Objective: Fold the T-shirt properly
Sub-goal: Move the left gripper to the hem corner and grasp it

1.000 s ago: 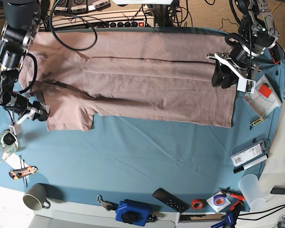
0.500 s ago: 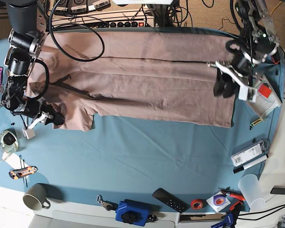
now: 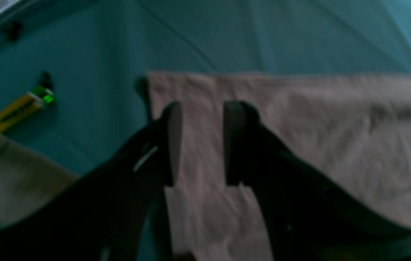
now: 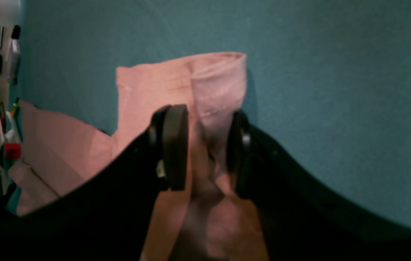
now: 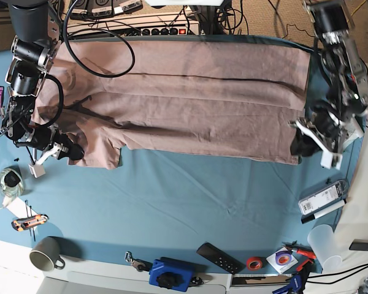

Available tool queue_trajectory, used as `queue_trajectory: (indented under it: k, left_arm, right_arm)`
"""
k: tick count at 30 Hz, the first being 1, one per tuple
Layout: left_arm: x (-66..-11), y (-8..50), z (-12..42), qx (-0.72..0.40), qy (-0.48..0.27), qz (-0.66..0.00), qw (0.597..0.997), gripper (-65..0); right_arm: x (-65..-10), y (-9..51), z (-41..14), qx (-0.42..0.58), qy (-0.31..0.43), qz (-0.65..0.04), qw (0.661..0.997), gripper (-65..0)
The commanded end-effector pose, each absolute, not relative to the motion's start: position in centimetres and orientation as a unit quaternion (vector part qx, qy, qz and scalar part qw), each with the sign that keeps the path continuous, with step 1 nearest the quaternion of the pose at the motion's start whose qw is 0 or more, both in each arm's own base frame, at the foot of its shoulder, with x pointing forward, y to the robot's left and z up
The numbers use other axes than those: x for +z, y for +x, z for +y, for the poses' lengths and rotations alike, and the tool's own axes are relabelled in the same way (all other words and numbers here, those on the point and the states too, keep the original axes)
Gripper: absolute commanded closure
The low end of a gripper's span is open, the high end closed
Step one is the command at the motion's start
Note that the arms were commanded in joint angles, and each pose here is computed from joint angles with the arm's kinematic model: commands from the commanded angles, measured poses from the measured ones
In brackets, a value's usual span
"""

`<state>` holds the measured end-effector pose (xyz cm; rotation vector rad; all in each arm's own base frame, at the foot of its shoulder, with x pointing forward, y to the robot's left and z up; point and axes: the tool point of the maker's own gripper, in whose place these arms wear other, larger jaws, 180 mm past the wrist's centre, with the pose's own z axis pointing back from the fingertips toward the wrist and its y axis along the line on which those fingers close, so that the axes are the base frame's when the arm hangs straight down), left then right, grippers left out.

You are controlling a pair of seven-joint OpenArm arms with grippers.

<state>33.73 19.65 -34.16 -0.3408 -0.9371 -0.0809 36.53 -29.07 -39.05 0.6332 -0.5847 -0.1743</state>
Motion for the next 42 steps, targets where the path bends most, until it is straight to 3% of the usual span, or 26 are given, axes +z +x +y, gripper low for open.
queue_trajectory:
  k: [1, 7, 18, 37, 42]
  left_arm:
    - [-33.0, 35.0, 19.9, -0.042, -0.166, -0.465, 0.869, -20.5]
    - [-36.4, 36.9, 18.3, -0.062, -0.188, -0.413, 0.889, -20.5]
    - [-41.0, 36.4, 19.8, -0.039, -0.135, -0.324, 0.935, -20.5]
    - [-42.4, 35.1, 26.5, 0.015, 0.023, -0.274, 0.961, -20.5]
    - [-42.9, 34.3, 24.1, -0.002, -0.037, -0.25, 0.968, -20.4]
  right_arm:
    - [-39.4, 35.8, -29.8, -0.074, 0.288, -0.258, 0.919, -19.0]
    - [-39.4, 35.8, -29.8, -0.073, 0.287, -0.256, 0.92, -19.0]
    - [-39.5, 35.6, -29.7, -0.072, 0.288, -0.25, 0.922, -19.0]
    - [-39.5, 35.6, -29.7, -0.072, 0.288, -0.251, 0.921, -19.0]
    - [-39.5, 35.6, -29.7, -0.072, 0.288, -0.252, 0.921, -19.0]
